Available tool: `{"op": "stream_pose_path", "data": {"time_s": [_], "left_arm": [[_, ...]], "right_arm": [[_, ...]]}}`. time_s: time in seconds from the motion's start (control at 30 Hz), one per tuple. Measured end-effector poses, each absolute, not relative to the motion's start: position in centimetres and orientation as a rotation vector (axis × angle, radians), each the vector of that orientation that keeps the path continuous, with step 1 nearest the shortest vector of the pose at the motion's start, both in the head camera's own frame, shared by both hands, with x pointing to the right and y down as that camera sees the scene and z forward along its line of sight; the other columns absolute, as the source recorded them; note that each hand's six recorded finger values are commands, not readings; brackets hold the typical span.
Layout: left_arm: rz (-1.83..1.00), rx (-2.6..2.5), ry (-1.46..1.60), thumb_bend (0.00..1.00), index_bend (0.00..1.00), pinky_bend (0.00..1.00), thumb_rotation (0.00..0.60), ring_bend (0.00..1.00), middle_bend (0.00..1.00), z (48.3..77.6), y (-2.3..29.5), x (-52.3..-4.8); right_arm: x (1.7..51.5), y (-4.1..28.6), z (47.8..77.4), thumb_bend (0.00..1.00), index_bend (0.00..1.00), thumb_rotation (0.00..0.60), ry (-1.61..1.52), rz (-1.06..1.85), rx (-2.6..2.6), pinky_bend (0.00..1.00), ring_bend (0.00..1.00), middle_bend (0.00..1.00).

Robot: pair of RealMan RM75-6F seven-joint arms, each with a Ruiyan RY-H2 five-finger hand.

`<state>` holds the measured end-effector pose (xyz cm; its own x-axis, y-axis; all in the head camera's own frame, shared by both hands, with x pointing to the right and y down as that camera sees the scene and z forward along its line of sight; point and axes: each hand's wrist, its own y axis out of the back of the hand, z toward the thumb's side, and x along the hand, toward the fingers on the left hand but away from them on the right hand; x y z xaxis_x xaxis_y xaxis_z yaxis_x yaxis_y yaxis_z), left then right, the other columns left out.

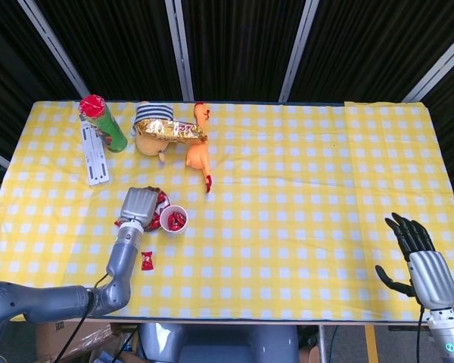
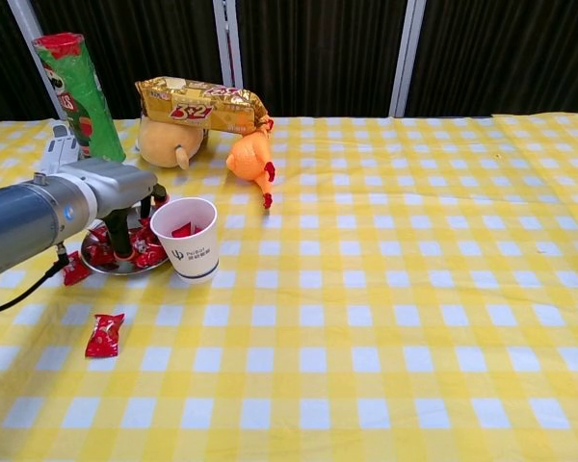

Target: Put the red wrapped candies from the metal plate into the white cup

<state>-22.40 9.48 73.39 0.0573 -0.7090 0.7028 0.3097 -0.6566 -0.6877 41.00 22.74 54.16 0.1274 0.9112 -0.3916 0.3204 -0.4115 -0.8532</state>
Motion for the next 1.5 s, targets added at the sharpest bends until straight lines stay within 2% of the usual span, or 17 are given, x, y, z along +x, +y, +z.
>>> {"op": "stream_pose_path", "data": {"time_s": [0.27,0.4,0.57,1.07,1.5], "left_arm": [[-1.704,-1.576,0.392,0.36,0.43,0.95,0.600,0.93,0.49,73.6,10.1,-22.6],[-1.709,-1.575,0.383,0.42,0.47,0.95,0.600,0.93,0.52,73.8,10.5,-22.9],[-1.707,-1.573,0.389,0.44,0.50,0.95,0.600,0.93,0.56,73.8,10.7,-23.1],[-1.667,-1.562,0.437,0.44,0.52,0.95,0.600,0.93,0.59,72.0,9.7,-23.3],[-1.597,-1.548,0.534,0.44,0.51,0.95,0.600,0.93,0.59,66.8,7.4,-23.5]], "right_arm": [[41.0,22.8,54.2,0.39,0.00,0.600,-1.188,1.284,-1.818,0.00,0.00,0.00],[41.0,22.8,54.1,0.39,0.00,0.600,-1.189,1.284,-1.818,0.00,0.00,0.00],[40.9,22.8,54.1,0.39,0.00,0.600,-1.190,1.284,-1.819,0.00,0.00,0.00],[40.9,22.9,54.1,0.39,0.00,0.600,-1.190,1.282,-1.819,0.00,0.00,0.00],[40.9,22.8,54.1,0.39,0.00,0.600,-1.189,1.280,-1.818,0.00,0.00,0.00]]}}
